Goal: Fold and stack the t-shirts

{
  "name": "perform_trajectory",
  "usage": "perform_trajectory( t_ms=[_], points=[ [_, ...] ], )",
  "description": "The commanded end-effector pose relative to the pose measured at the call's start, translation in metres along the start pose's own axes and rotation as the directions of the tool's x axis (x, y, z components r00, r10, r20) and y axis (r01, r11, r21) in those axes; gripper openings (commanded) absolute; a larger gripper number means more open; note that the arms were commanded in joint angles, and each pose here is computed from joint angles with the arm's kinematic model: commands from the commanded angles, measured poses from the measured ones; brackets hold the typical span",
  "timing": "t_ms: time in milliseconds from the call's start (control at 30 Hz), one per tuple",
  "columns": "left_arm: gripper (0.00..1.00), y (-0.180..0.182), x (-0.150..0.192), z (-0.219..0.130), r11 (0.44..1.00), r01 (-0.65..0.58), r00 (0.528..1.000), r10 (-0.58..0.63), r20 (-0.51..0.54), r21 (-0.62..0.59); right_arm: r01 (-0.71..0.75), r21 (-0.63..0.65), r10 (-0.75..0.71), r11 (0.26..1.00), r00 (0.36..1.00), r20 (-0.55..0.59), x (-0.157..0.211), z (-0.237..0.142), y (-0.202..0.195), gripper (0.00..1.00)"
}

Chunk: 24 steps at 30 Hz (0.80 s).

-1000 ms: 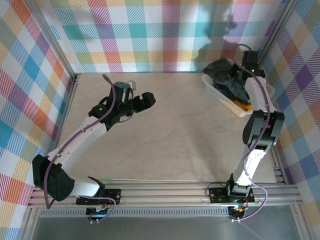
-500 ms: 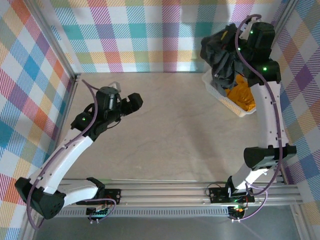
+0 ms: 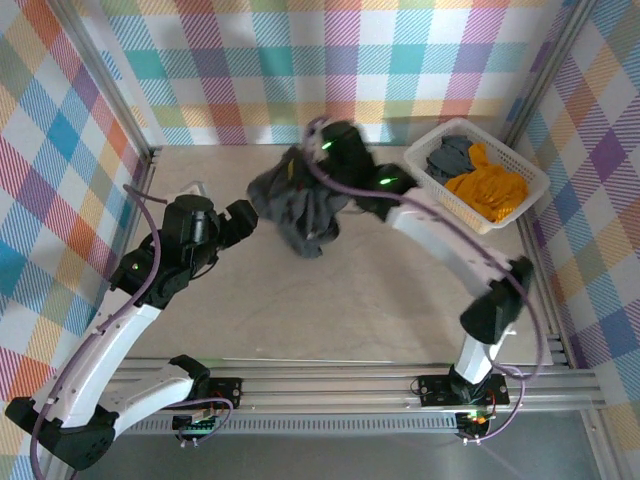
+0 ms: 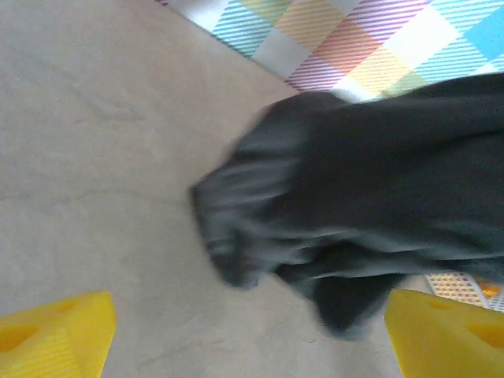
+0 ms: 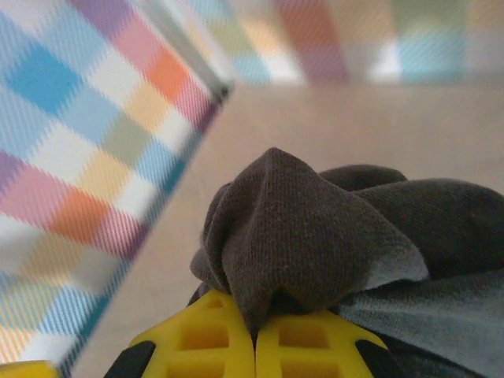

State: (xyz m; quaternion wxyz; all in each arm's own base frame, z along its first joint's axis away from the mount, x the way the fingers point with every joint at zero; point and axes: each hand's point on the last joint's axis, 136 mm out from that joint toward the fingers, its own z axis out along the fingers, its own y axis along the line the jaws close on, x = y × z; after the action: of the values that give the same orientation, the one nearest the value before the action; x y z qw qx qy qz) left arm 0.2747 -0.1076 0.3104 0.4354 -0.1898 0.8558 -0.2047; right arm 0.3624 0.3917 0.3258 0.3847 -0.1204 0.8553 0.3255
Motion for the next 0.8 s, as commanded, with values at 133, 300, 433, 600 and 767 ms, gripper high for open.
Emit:
perform_trajectory(
  t_ms=[133,300,433,600,767],
  points=[
    [0.88,0.026,0.022,-0.006,0.997,-0.014,0.999,0.010,-0.053,-0.071,-0.092,-0.006,0.091,0.996,0.995,-0.037,0.047,0.052,0.002,0.00],
    [0.88,0.022,0.030,-0.001,0.999,-0.018,0.996,0.014,-0.085,-0.044,-0.138,0.031,0.135,0.990,0.988,0.071,-0.010,-0.001,-0.036,0.00],
    [0.88,0.018,0.033,0.009,0.999,-0.010,0.995,0.006,-0.100,-0.035,-0.208,0.090,0.190,0.974,0.966,0.177,-0.050,-0.067,-0.079,0.00],
    [0.88,0.013,0.034,0.016,1.000,0.002,0.994,-0.004,-0.105,-0.022,-0.241,0.111,0.201,0.964,0.937,0.285,-0.073,-0.131,-0.096,0.00],
    [0.88,0.015,0.034,0.018,0.999,-0.002,0.995,-0.002,-0.102,-0.037,-0.293,0.010,0.288,0.956,0.945,0.154,-0.046,-0.102,-0.072,0.00]
  ],
)
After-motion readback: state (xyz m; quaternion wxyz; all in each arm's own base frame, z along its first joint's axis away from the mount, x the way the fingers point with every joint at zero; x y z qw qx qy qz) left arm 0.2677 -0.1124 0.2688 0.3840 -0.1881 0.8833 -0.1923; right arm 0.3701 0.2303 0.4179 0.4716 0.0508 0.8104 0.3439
